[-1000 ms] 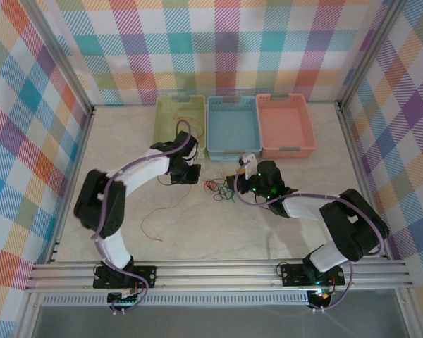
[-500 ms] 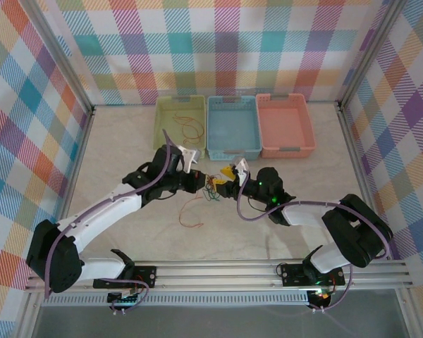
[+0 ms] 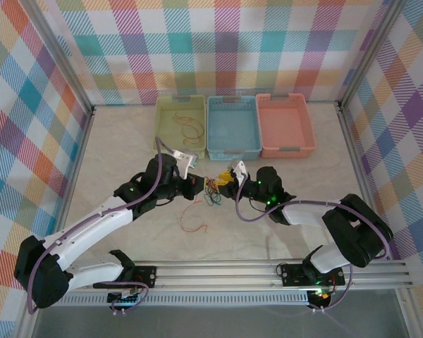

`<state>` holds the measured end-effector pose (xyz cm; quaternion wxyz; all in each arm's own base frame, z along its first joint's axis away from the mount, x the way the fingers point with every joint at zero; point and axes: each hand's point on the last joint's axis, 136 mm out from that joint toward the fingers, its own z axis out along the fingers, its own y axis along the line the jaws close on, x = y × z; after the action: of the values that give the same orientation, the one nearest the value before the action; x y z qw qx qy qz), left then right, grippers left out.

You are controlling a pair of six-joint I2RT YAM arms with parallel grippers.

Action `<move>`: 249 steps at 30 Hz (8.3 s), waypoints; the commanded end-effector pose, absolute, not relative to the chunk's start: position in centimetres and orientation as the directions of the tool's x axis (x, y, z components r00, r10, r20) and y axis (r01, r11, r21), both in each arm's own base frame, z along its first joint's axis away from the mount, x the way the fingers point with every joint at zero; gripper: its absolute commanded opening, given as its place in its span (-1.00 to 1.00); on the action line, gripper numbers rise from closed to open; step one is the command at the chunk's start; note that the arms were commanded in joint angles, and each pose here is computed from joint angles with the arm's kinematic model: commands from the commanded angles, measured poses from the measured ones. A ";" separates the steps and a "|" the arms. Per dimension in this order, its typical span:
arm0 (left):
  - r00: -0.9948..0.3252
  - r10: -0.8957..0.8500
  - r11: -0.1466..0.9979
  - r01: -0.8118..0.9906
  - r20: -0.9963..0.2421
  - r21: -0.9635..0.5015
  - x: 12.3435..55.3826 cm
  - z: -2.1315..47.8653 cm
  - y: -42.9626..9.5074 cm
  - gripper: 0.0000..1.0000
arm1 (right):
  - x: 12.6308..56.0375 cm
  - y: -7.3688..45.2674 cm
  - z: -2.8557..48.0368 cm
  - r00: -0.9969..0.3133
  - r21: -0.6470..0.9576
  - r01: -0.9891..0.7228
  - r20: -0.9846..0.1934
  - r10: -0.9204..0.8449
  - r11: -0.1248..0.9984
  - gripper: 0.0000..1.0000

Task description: Untangle the cables

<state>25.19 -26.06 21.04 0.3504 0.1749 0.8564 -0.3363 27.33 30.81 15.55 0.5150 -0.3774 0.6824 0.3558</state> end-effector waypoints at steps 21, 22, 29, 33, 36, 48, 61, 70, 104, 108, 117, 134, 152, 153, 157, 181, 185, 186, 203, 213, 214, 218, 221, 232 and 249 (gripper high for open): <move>-0.669 0.073 0.735 0.537 -0.740 -0.413 25.3 21.1 -25.8 -1.00 | 25.5 31.3 17.0 0.009 -0.079 -0.937 -0.979 -0.203 0.341 -0.26; -0.671 0.073 0.735 0.536 -0.738 -0.415 25.3 21.1 -25.8 -1.00 | 25.4 31.4 16.9 0.011 -0.080 -0.939 -0.979 -0.203 0.335 -0.27; -0.676 0.090 0.723 0.549 -0.731 -0.420 24.9 21.0 -26.3 -1.00 | 25.4 31.7 16.7 0.064 -0.136 -0.935 -0.973 -0.220 0.326 -0.21; -0.665 0.104 0.705 0.574 -0.739 -0.417 24.6 21.2 -26.6 -1.00 | 25.3 32.3 16.9 0.152 -0.232 -0.931 -0.947 -0.282 0.280 -0.16; -0.666 0.111 0.700 0.579 -0.737 -0.418 24.5 21.1 -26.7 -1.00 | 25.8 32.3 16.9 0.211 -0.308 -0.913 -0.918 -0.334 0.269 -0.13; -0.666 0.116 0.692 0.586 -0.737 -0.421 24.2 21.4 -26.9 -1.00 | 25.7 33.1 16.3 0.312 -0.398 -0.901 -0.871 -0.380 0.173 -0.17; -0.669 0.112 0.707 0.574 -0.735 -0.414 24.4 21.3 -26.7 -1.00 | 24.3 33.4 15.9 0.326 -0.395 -0.911 -0.869 -0.372 0.124 -0.74; -0.652 0.042 0.790 0.485 -0.757 -0.374 25.4 21.7 -24.5 -1.00 | 24.7 32.2 15.8 0.304 -0.399 -0.889 -0.881 -0.363 0.224 -1.00; -0.634 -0.073 0.935 0.227 -0.770 -0.274 27.3 21.0 -18.6 -1.00 | 34.3 18.3 18.3 -0.089 -0.134 -0.383 -0.979 -0.181 0.914 -0.76; -0.630 -0.076 0.933 0.229 -0.773 -0.278 27.2 21.1 -18.6 -1.00 | 34.3 18.3 18.3 -0.096 -0.111 -0.401 -0.982 -0.162 0.909 -0.73; -0.621 -0.081 0.922 0.250 -0.780 -0.296 27.0 21.5 -18.9 -1.00 | 33.5 20.2 18.0 -0.088 -0.119 -0.509 -0.978 -0.189 0.853 -0.56; -0.588 -0.119 0.778 0.445 -0.800 -0.443 24.8 25.1 -22.0 -1.00 | 27.0 30.9 16.8 0.026 -0.095 -0.936 -0.979 -0.201 0.339 -0.17; -0.565 -0.120 0.584 0.625 -0.816 -0.518 21.9 28.1 -24.9 -1.00 | 28.3 35.3 18.3 0.044 -0.090 -0.957 -0.985 -0.169 0.277 -0.13; -0.569 -0.117 0.571 0.632 -0.814 -0.524 21.7 28.3 -25.1 -1.00 | 28.3 35.4 18.3 0.048 -0.092 -0.957 -0.985 -0.164 0.275 -0.14; -0.594 -0.120 0.495 0.659 -0.795 -0.567 20.6 29.4 -26.0 -1.00 | 28.8 35.5 18.0 0.045 -0.085 -0.954 -0.989 -0.143 0.289 -0.16; -0.535 -0.276 0.364 0.711 -0.799 -0.602 12.3 52.2 -19.2 -1.00 | 34.6 31.1 14.5 -0.128 -0.072 -0.783 -0.954 -0.272 0.618 -0.49; -0.474 -0.319 0.382 0.729 -0.821 -0.569 11.7 54.6 -17.8 -1.00 | 35.6 29.7 14.0 -0.169 -0.073 -0.731 -0.944 -0.283 0.679 -0.49; -0.460 -0.330 0.385 0.732 -0.824 -0.563 11.7 55.1 -17.5 -1.00 | 35.8 29.3 13.9 -0.182 -0.065 -0.721 -0.943 -0.279 0.690 -0.50; -0.177 -0.463 0.717 0.500 -0.868 -0.485 20.1 58.7 -13.8 -1.00 | 37.8 24.3 11.5 -0.353 -0.069 -0.513 -0.891 -0.284 0.856 -0.13; 0.029 -0.322 0.926 0.215 -0.946 -0.309 26.8 60.6 -11.9 -1.00 | 38.1 23.0 11.7 -0.365 -0.059 -0.453 -0.898 -0.246 0.889 0.26; 0.030 -0.303 0.934 0.209 -0.953 -0.290 27.5 60.7 -12.3 -1.00 | 38.1 23.0 11.7 -0.362 -0.058 -0.454 -0.900 -0.244 0.889 0.27; 0.033 -0.267 0.948 0.188 -0.963 -0.256 30.0 60.8 -13.3 -1.00 | 37.9 23.4 12.0 -0.349 -0.047 -0.475 -0.907 -0.237 0.879 0.27; 0.033 -0.259 0.955 0.160 -0.965 -0.251 32.0 60.8 -13.6 -1.00 | 37.6 23.6 12.0 -0.343 -0.042 -0.488 -0.909 -0.235 0.872 0.28; -0.046 -0.310 0.945 0.094 -0.950 -0.313 41.8 58.4 -12.7 -1.00 | 37.4 23.9 12.6 -0.318 -0.039 -0.507 -0.920 -0.229 0.861 0.26; -0.231 -0.356 0.927 0.037 -0.905 -0.374 54.1 47.9 -13.2 -1.00 | 37.2 24.4 12.6 -0.310 -0.036 -0.537 -0.921 -0.236 0.843 0.19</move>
<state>53.86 -13.36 47.25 0.6076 -0.1019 0.7745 -0.1434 37.21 24.17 11.35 0.5185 -0.2390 0.8108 0.1289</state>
